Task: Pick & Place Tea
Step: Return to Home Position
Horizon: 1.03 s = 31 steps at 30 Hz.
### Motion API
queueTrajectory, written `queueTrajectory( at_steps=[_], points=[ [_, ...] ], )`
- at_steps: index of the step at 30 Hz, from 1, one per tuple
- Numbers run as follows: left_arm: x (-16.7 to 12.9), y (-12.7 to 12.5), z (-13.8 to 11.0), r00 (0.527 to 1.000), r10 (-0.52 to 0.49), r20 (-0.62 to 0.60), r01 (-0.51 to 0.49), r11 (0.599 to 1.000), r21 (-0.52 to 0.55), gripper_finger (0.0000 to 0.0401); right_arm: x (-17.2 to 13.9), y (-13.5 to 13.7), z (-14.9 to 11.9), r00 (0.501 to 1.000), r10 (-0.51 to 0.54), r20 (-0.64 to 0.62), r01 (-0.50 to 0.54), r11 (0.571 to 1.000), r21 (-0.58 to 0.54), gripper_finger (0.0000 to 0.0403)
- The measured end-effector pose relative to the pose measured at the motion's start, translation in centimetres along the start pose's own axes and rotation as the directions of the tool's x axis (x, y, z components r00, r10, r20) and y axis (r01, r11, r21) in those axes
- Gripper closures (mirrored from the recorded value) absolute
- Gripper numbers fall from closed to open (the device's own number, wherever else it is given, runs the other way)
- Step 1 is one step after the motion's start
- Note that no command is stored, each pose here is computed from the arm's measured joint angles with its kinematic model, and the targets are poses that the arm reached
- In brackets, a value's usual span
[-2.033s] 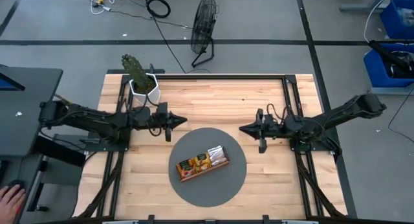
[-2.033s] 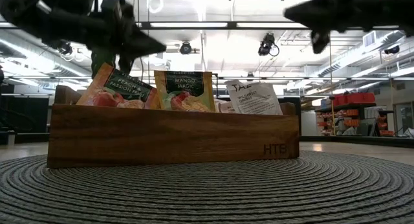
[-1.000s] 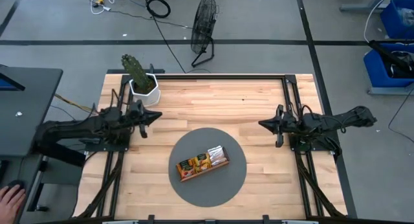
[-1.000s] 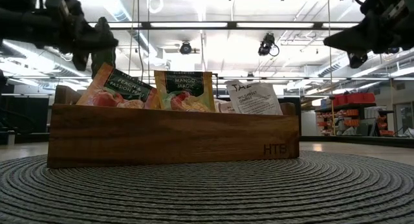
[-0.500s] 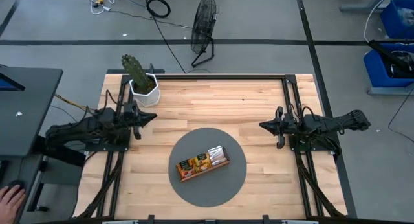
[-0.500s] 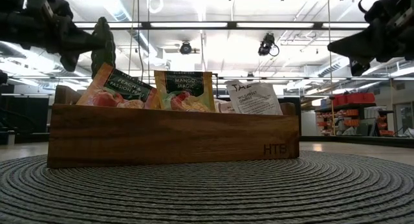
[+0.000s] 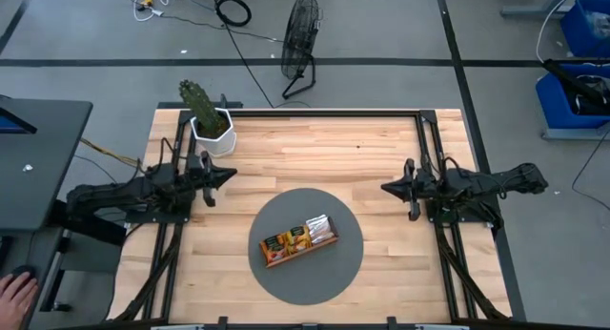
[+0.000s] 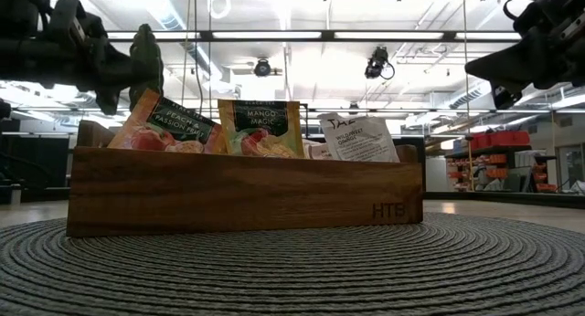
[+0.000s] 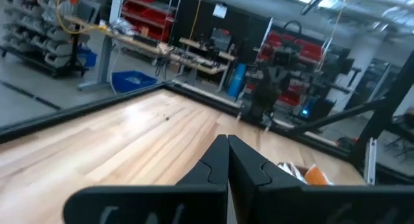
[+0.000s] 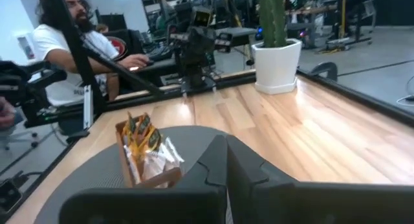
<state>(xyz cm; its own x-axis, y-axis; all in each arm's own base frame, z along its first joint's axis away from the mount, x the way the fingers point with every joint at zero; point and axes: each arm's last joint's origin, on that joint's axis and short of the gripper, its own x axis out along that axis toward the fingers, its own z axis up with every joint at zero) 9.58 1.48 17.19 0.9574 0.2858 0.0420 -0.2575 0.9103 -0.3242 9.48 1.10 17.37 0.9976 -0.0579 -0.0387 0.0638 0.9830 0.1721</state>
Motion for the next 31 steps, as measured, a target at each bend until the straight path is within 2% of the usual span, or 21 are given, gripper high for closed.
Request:
queueTrajectory(
  at_steps=[4, 8, 13, 20, 31],
  points=[
    [0.03, 0.01, -0.08, 1.0, -0.005, 0.007, 0.004, 0.999, 0.046, 0.04, 0.05, 0.11, -0.11, 0.999, 0.039, -0.018, -0.038, 0.999, 0.03, 0.0403],
    [0.24, 0.01, -0.48, 0.999, -0.018, -0.045, 0.021, 0.998, 0.057, 0.04, 0.15, 0.17, -0.24, 0.998, 0.052, -0.036, -0.05, 0.997, 0.052, 0.0403],
    [0.38, 0.07, -0.72, 0.997, -0.009, -0.071, 0.012, 0.999, 0.05, 0.0399, 0.29, 0.16, -0.41, 0.997, 0.045, -0.057, -0.042, 0.998, 0.043, 0.0403],
    [0.4, 0.06, -0.7, 0.998, -0.012, -0.064, 0.013, 1.0, 0.022, 0.0399, 0.34, -0.04, -0.34, 0.999, -0.029, -0.04, 0.029, 1.0, 0.005, 0.0387],
    [0.4, 0.05, -0.68, 0.998, -0.012, -0.06, 0.014, 1.0, 0.028, 0.0398, 0.34, -0.04, -0.34, 0.999, -0.03, -0.04, 0.03, 1.0, 0.005, 0.0365]
  ],
)
